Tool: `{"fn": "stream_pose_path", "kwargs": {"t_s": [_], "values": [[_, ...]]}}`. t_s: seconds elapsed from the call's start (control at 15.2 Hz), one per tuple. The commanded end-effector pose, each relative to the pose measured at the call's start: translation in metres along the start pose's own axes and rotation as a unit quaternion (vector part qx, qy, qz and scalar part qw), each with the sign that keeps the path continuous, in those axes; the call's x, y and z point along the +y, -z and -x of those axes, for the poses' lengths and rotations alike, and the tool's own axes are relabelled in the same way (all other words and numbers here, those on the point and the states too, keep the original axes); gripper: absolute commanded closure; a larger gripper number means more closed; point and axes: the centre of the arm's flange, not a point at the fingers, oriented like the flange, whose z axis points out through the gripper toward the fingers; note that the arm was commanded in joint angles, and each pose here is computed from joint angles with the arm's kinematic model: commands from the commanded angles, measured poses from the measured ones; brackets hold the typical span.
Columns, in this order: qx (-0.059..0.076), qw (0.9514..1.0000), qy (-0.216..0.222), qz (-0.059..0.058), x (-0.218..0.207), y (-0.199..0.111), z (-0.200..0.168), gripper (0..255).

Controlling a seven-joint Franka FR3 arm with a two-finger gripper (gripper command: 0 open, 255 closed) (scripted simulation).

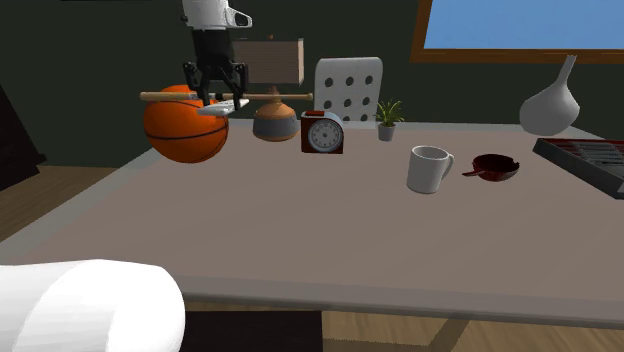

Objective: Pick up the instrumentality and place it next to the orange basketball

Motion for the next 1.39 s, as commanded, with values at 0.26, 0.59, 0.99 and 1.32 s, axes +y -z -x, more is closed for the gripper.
{"fn": "stream_pose_path", "kwargs": {"t_s": [0.26, 0.59, 0.99, 1.32], "values": [[0.001, 1.0000, 0.000, 0.000, -0.001, -0.030, 0.000, 255], [0.001, 1.0000, 0.000, 0.000, -0.001, -0.057, 0.000, 255], [0.001, 1.0000, 0.000, 0.000, 0.000, -0.088, 0.000, 255], [0.001, 1.0000, 0.000, 0.000, 0.000, -0.115, 0.000, 255]]}}
